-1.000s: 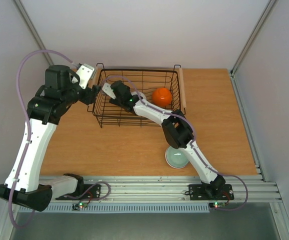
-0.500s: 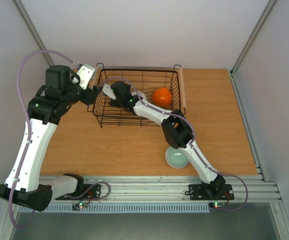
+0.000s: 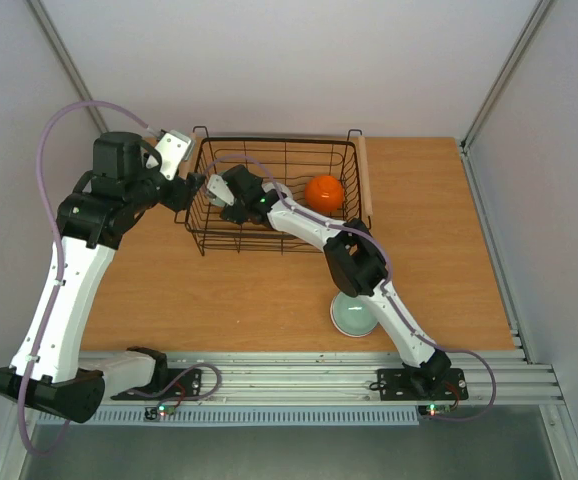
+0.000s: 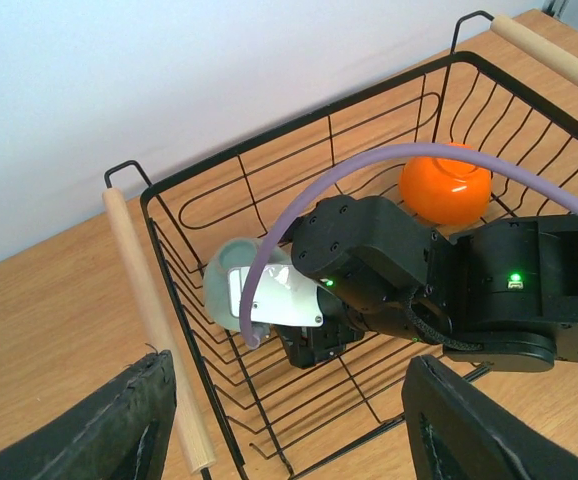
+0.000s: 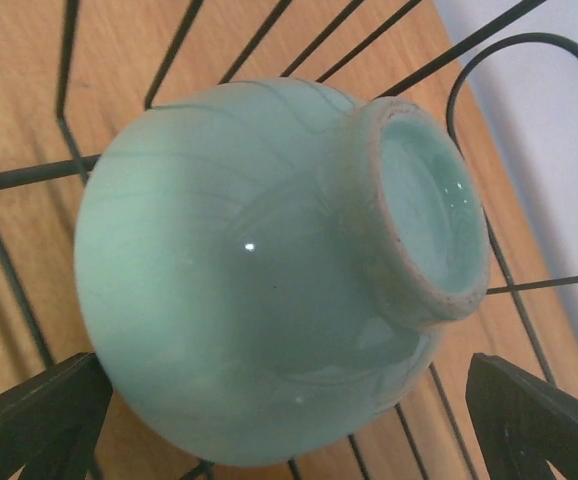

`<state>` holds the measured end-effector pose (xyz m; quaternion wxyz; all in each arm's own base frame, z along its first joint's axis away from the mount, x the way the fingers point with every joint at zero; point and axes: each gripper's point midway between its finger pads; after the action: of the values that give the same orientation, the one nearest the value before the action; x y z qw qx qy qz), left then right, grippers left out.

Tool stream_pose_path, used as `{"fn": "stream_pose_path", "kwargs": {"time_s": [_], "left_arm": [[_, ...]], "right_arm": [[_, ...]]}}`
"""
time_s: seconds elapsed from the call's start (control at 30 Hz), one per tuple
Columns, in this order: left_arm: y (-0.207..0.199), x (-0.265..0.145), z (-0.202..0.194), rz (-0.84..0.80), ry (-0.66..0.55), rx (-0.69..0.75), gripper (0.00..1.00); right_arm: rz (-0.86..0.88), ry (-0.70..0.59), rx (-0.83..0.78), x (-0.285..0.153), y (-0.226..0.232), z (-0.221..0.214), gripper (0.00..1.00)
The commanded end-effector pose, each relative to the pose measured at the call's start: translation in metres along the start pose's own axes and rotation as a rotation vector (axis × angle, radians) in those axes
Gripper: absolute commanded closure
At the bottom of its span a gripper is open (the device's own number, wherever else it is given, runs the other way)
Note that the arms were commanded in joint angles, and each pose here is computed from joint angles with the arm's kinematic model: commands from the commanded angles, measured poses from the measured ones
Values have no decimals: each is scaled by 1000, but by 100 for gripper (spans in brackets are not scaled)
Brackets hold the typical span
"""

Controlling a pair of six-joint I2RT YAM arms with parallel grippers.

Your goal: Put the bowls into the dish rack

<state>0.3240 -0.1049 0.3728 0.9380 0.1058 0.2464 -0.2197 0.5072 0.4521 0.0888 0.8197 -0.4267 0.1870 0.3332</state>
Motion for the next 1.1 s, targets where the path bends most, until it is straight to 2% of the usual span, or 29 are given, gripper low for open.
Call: {"fn": "stream_pose_path", "kwargs": {"time_s": [0.0,0.27,0.43,0.67,0.83,1.07], "left_arm": [[1,-8,12,4,-61,4,38],[-2,-6,11,-17,-59,2,37],[-10,0,7,-67,-52,-5,37],[-31,18,0,-208,-25,-54,38],[-50,29,1,-304,5,-99,41],[-134,64,-14,-432,151,61,42]], "right_arm": [[24,-94,76,-44,-23,38,1],[166,-215,251,-95,-34,58,2],[169,-268,392,-116,-66,54,1],[-90,-233,639,-159,-148,5,2],[-231,-188,737,-210,-175,-28,2],[-377,-155,886,-294,-197,-64,2]]}}
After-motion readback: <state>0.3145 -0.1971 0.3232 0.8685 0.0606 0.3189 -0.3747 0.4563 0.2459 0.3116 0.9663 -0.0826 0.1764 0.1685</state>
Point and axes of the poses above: each gripper's point midway between its finger pads, its own x axis out along the fingers, its own y axis along the line the jaws close on, z = x × y, and after that the axes turned 1 degree about -x, right-handed
